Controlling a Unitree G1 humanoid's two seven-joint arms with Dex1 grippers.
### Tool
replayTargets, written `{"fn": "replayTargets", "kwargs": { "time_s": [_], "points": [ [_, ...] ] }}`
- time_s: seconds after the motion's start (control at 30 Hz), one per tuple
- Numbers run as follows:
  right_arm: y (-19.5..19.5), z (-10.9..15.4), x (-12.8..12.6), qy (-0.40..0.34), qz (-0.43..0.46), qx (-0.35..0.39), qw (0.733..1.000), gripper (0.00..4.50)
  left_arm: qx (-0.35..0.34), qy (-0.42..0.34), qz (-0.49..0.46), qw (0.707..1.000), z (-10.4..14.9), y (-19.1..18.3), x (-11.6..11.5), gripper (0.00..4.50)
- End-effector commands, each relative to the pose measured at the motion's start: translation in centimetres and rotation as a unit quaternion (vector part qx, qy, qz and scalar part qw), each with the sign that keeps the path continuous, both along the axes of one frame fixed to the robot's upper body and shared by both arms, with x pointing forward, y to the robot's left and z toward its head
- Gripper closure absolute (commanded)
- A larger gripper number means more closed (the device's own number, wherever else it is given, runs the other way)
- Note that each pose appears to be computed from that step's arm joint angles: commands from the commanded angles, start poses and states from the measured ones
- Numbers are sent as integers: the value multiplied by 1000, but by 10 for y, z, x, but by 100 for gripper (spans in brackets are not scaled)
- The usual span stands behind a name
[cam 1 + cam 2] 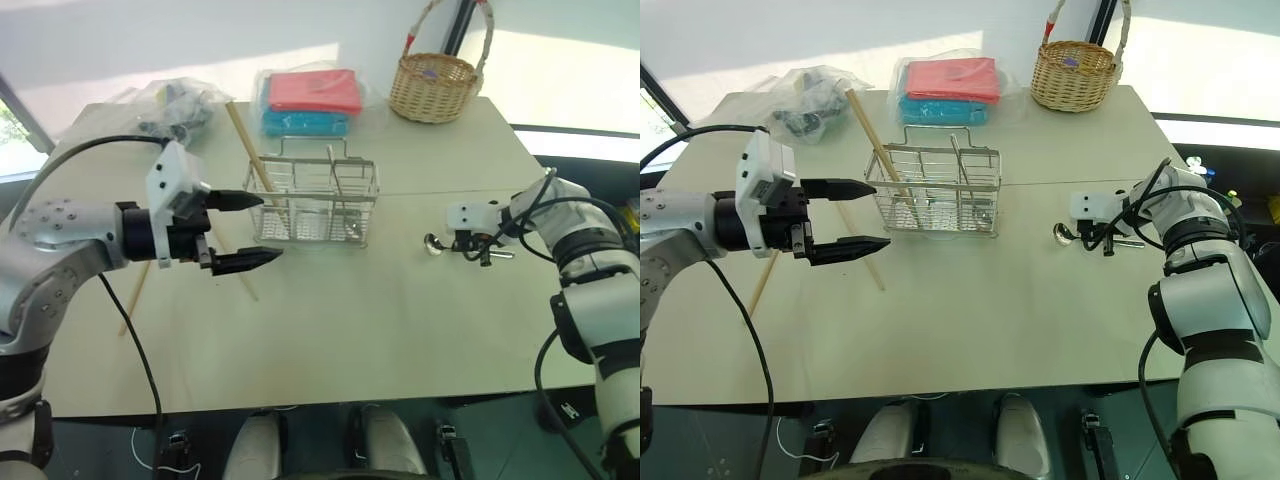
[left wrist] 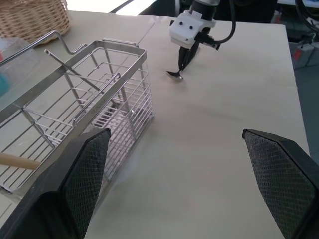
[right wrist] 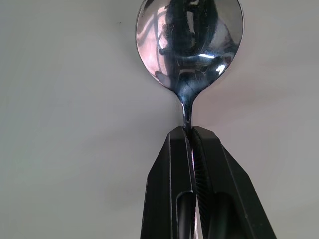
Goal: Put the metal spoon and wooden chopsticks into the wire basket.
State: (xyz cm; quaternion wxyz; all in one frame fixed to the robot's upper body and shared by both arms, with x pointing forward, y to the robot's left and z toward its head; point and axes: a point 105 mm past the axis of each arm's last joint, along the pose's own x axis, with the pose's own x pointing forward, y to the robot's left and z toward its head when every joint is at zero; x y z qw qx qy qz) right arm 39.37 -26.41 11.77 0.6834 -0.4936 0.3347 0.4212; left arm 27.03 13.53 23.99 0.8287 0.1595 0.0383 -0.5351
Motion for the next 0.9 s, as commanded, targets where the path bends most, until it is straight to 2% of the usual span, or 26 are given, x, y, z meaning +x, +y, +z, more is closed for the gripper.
{"fn": "replayTargets", "kwargs": {
  "time_s": [0.03,0.13,0.2,0.3,0.4,0.5,0.53,0.77,0.9],
  "points": [
    [13,46,15,-75,0,81,994,447,-18,-33,25,999,14,6,7,0],
    [25,80,20,-129,10,165,978,447,-38,-44,47,997,20,12,12,0],
    [28,117,14,-182,21,247,952,447,-63,-57,66,994,31,17,15,0],
    [31,145,3,-235,20,305,923,447,-74,-60,73,993,36,19,15,0],
    [46,172,-4,-290,-9,384,877,447,-74,-63,75,992,35,19,17,0],
    [78,197,-12,-326,-30,466,822,447,-80,-64,76,992,35,17,22,0],
    [89,202,-15,-327,-35,491,806,447,-82,-65,74,992,35,16,23,0],
    [131,218,-33,-316,-45,573,754,447,-83,-70,69,992,38,15,29,0],
    [143,220,-37,-292,-50,601,742,447,-82,-72,70,992,39,16,30,0]
  ]
}}
